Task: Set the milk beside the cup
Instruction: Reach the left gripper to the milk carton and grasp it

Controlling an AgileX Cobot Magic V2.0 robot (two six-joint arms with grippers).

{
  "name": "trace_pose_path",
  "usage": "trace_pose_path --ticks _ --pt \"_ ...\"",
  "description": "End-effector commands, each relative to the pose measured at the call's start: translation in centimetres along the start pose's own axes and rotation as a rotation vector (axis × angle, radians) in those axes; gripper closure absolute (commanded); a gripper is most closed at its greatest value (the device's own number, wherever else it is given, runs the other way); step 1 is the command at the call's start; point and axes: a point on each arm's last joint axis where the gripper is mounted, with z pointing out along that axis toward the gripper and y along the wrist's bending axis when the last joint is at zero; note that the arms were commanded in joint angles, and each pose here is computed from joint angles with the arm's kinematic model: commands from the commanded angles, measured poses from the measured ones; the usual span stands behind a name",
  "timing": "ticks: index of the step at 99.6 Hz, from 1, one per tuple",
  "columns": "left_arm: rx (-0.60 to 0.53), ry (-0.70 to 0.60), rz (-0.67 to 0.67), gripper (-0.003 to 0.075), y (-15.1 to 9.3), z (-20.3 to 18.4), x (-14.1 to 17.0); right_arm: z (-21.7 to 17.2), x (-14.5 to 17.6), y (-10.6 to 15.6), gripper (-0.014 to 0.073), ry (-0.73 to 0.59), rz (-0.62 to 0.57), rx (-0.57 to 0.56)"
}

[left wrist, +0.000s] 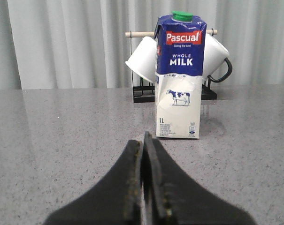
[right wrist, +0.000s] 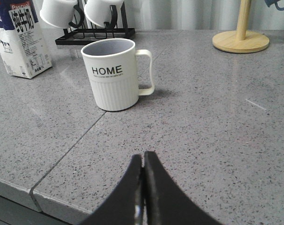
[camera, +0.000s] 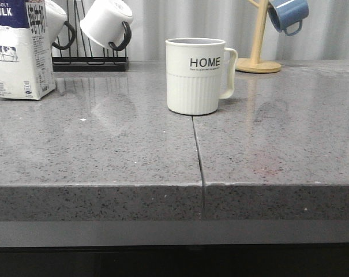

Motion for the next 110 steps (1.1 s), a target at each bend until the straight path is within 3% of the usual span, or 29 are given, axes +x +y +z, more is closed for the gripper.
trace_pose_path --ticks 1,30,56,66,78,85,92,110 --pt "-0.007 -0.092 -0.011 0.0741 0.3 -0.6 -4.0 -0.1 -1.3 0.1 0.0662 -0.086 -0.012 -0.007" --pt "0.001 0.148 -0.011 0.0741 0.5 2.1 -8.0 -0.1 -1.3 0.1 0.0662 -0.086 -0.012 -0.007" --pt "0.007 0.236 -0.010 0.0719 0.6 6.9 -9.4 -0.1 -1.3 0.1 0.0662 -0.086 -0.012 -0.007" --pt "0.009 0.249 -0.010 0.0575 0.6 8.6 -9.4 -0.1 -1.3 0.1 0.0662 -0.086 -0.012 -0.007" --pt "0.010 0.203 -0.014 0.0237 0.6 10.5 -9.5 -0.1 -1.3 0.1 0.0662 -0.086 -0.012 -0.007" --pt "0.008 0.168 -0.029 0.0085 0.5 11.5 -9.5 -0.1 -1.3 0.1 0.0662 -0.086 -0.012 -0.007" --pt "0.011 0.154 -0.044 0.0034 0.4 12.6 -9.2 -0.1 -1.3 0.1 0.0662 -0.086 -0.012 -0.007" --pt "0.071 0.178 -0.044 0.0078 -0.9 15.8 -8.0 -0.1 -1.3 0.1 0.0662 -0.086 -0.012 -0.007"
